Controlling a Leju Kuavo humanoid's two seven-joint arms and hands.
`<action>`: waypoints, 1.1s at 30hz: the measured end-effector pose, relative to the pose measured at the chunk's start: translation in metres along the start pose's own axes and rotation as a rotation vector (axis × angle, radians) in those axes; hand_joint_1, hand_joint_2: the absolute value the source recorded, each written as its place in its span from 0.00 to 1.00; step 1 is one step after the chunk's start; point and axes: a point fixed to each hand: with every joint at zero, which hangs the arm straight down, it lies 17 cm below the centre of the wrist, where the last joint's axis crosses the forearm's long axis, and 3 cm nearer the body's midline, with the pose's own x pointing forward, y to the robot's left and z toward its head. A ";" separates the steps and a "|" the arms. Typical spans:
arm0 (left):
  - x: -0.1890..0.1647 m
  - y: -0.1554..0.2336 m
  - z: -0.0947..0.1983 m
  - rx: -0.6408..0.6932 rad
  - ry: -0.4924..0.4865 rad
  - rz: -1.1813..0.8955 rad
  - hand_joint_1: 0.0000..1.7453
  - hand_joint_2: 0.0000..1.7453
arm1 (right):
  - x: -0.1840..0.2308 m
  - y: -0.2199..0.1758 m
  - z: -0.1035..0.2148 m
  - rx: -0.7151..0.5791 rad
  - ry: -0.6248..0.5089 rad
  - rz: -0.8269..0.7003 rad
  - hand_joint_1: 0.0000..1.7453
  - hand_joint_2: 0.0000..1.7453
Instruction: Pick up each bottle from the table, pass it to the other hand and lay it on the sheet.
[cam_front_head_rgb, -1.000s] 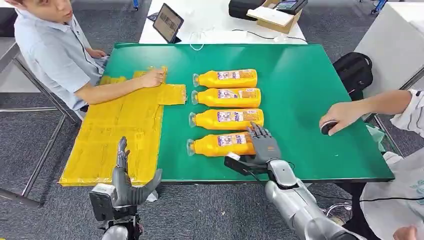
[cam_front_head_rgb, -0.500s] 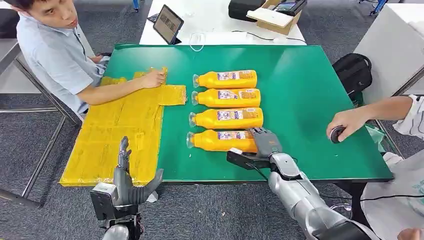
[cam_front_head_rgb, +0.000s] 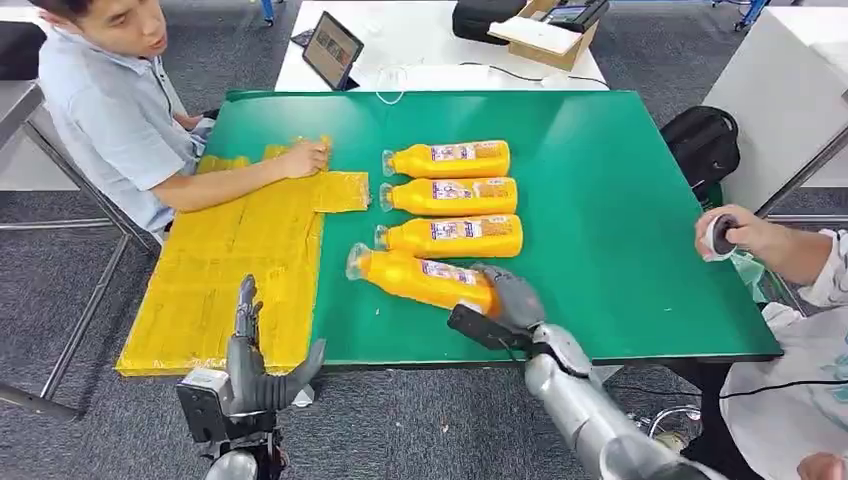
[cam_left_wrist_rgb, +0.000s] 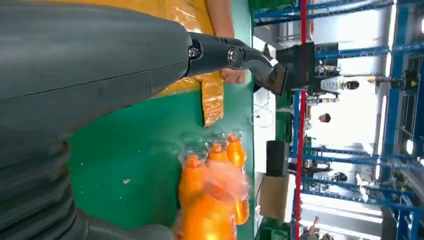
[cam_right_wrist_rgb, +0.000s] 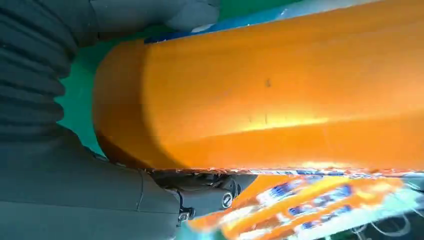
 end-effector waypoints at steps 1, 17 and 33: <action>0.000 0.003 0.001 0.012 0.004 0.005 0.00 1.00 | 0.006 0.005 0.006 -0.026 0.000 -0.058 1.00 1.00; -0.003 0.005 0.007 0.030 0.049 0.085 0.00 1.00 | 0.081 -0.062 0.050 -0.514 -0.162 -0.207 0.96 1.00; 0.020 -0.074 0.017 -0.289 0.080 0.386 0.00 1.00 | 0.197 0.006 0.017 -0.307 -0.414 -0.276 1.00 1.00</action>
